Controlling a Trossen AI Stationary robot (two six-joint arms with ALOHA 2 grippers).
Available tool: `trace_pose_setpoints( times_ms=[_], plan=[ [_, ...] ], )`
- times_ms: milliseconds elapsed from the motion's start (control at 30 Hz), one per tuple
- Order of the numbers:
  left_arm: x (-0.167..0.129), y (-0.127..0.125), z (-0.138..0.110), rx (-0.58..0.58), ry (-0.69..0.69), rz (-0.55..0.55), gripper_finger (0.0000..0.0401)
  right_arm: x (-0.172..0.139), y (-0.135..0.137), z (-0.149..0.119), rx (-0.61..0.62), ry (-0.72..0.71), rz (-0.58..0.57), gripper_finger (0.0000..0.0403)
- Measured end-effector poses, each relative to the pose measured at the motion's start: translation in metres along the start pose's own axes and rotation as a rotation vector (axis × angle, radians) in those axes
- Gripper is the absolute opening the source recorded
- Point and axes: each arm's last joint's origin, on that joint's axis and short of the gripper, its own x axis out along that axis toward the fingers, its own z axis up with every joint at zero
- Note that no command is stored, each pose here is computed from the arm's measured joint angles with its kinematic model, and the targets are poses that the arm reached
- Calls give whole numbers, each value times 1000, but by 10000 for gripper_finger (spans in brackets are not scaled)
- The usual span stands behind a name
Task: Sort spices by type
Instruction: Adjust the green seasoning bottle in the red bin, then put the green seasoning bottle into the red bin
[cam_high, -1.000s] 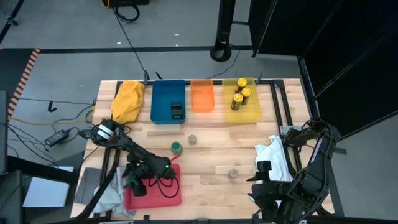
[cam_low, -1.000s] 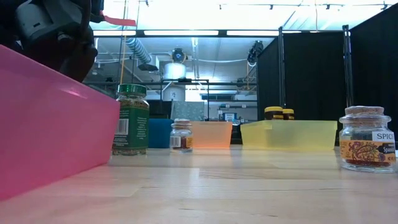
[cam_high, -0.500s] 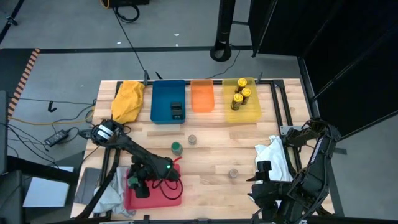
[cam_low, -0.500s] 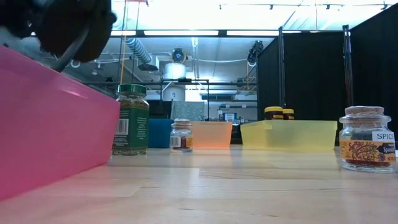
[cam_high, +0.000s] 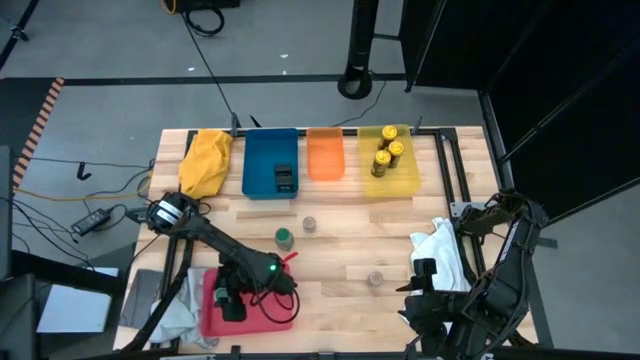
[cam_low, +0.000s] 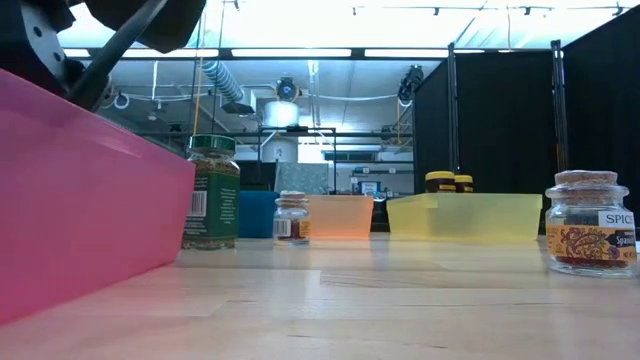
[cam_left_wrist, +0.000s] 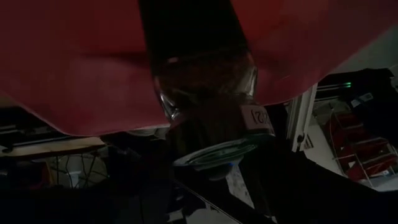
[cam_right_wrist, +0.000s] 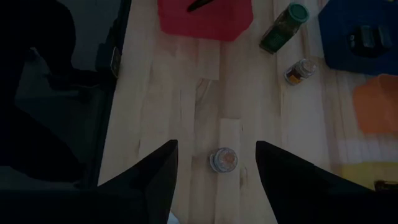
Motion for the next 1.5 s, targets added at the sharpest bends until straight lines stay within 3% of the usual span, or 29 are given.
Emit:
trace_pose_setpoints(
  times_ms=[600, 967, 1300, 1400, 1500],
  plan=[
    [-2, 0, -1, 1, -21, 29, 232, 0, 0, 0, 0, 0, 0, 224],
    [-13, 0, -21, 1, -97, 41, 231, 0, 0, 0, 2, -11, -8, 224],
    [-41, 13, -63, -4, -353, 175, 231, 0, 0, 1, 12, -15, -5, 224],
    [-52, 21, -80, -20, -496, 253, 231, 0, 1, 1, 13, -18, -3, 224],
    [-65, 26, -89, -15, -726, 365, 231, 0, 1, 1, 11, -21, -3, 224]
  ],
)
